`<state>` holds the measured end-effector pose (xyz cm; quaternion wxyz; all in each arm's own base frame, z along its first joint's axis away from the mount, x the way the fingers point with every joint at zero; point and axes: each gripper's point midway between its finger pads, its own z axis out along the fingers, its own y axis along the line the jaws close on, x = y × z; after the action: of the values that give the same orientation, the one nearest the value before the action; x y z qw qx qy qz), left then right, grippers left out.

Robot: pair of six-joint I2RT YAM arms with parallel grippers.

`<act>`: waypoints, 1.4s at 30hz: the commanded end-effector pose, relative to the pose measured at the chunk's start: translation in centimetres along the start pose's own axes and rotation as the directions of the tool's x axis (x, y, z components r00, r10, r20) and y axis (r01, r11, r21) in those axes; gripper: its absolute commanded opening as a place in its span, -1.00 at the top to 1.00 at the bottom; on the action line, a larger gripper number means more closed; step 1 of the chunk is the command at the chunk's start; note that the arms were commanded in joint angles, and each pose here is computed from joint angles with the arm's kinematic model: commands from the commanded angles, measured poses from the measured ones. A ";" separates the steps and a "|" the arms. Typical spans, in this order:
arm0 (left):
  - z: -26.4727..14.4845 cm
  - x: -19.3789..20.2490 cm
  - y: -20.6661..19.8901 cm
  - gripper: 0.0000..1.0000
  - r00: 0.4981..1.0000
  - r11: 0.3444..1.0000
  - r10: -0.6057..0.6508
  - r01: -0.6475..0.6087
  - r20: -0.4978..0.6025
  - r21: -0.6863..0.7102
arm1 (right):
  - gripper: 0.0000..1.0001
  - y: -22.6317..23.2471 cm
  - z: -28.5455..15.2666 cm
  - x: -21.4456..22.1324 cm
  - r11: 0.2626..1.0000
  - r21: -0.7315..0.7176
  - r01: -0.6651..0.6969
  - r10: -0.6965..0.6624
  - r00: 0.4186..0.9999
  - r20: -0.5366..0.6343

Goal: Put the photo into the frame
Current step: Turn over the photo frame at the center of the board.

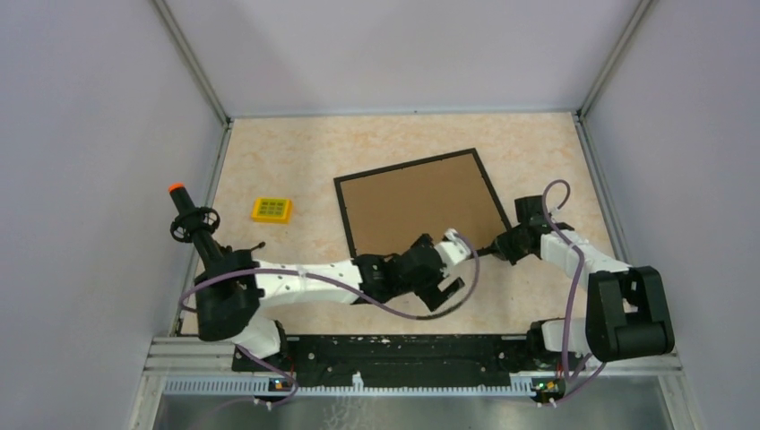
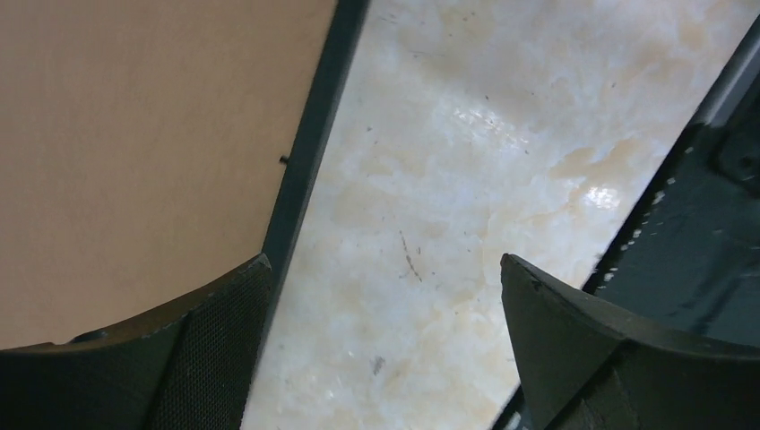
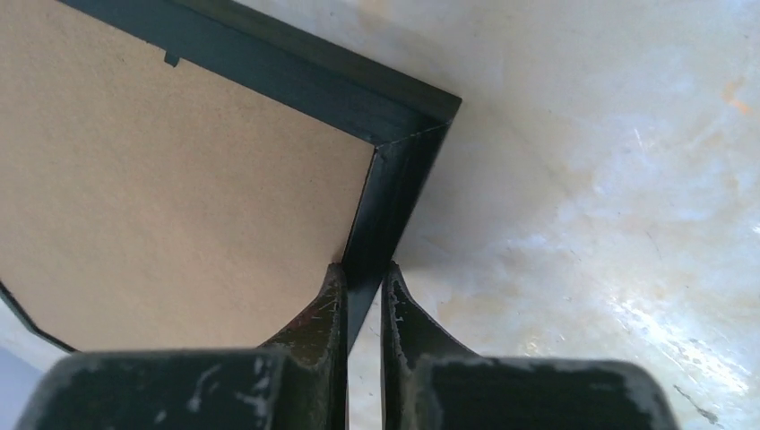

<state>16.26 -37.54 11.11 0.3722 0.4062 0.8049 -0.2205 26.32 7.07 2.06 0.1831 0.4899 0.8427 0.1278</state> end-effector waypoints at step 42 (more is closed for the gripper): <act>-1.6 -18.6 8.0 1.00 0.771 0.448 0.629 -0.465 -0.101 -0.763 | -0.98 13.2 -26.4 -10.6 0.790 -0.272 0.550 -0.328 0.753 0.570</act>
<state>28.55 -41.17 14.80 0.5475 0.5516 0.5584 0.2902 31.65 5.35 25.82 0.4160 0.3127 0.8374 0.1670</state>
